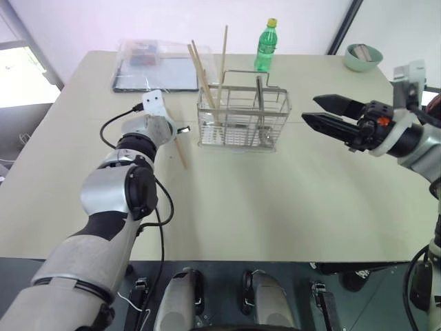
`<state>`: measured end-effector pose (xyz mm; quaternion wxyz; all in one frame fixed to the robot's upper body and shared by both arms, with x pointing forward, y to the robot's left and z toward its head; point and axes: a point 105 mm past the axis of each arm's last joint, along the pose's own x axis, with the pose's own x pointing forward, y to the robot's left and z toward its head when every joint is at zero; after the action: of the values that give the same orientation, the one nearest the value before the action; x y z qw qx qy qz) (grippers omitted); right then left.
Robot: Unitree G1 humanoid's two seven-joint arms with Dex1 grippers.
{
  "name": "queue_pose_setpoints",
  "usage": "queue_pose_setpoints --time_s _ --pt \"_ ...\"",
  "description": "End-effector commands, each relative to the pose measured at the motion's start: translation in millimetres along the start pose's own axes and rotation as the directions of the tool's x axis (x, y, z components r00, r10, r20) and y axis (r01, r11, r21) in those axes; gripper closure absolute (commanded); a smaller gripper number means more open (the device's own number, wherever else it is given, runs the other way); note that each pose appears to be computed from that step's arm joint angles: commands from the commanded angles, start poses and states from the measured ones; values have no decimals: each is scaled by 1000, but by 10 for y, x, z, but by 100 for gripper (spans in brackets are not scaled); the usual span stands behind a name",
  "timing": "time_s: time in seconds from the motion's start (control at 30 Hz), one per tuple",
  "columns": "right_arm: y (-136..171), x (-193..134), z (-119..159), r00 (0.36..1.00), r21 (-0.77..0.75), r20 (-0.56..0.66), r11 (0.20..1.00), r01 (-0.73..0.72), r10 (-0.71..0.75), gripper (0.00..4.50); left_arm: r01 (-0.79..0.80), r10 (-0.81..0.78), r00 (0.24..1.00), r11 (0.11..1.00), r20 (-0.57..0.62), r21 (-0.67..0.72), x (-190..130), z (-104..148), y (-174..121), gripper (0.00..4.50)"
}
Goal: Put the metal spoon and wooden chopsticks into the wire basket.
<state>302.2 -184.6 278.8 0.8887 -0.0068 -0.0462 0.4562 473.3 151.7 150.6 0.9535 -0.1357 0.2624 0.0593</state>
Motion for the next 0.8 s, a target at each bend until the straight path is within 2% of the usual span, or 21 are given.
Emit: queue_pose_setpoints --time_s 0.03,0.2,0.33,0.43,0.57,0.8 --pt "31 -24 145 999 -51 36 999 -9 11 109 -12 12 1000 1000 26 -14 -23 99 54 449" --pt "29 2 145 999 -50 40 999 -20 22 109 -23 24 992 1000 120 -14 -115 414 153 449" --pt "26 27 147 998 -47 51 999 -28 31 109 -27 29 990 1000 141 -15 -144 496 213 449" --pt "-5 46 148 998 -46 57 999 -25 27 109 -16 19 988 1000 151 -19 -164 538 175 365" --pt "-3 51 164 998 -47 59 998 -35 38 109 -4 6 990 1000 142 -12 -159 509 96 163" --pt "27 27 182 998 -52 49 998 -36 39 109 -48 58 996 988 67 -143 -56 235 123 163"
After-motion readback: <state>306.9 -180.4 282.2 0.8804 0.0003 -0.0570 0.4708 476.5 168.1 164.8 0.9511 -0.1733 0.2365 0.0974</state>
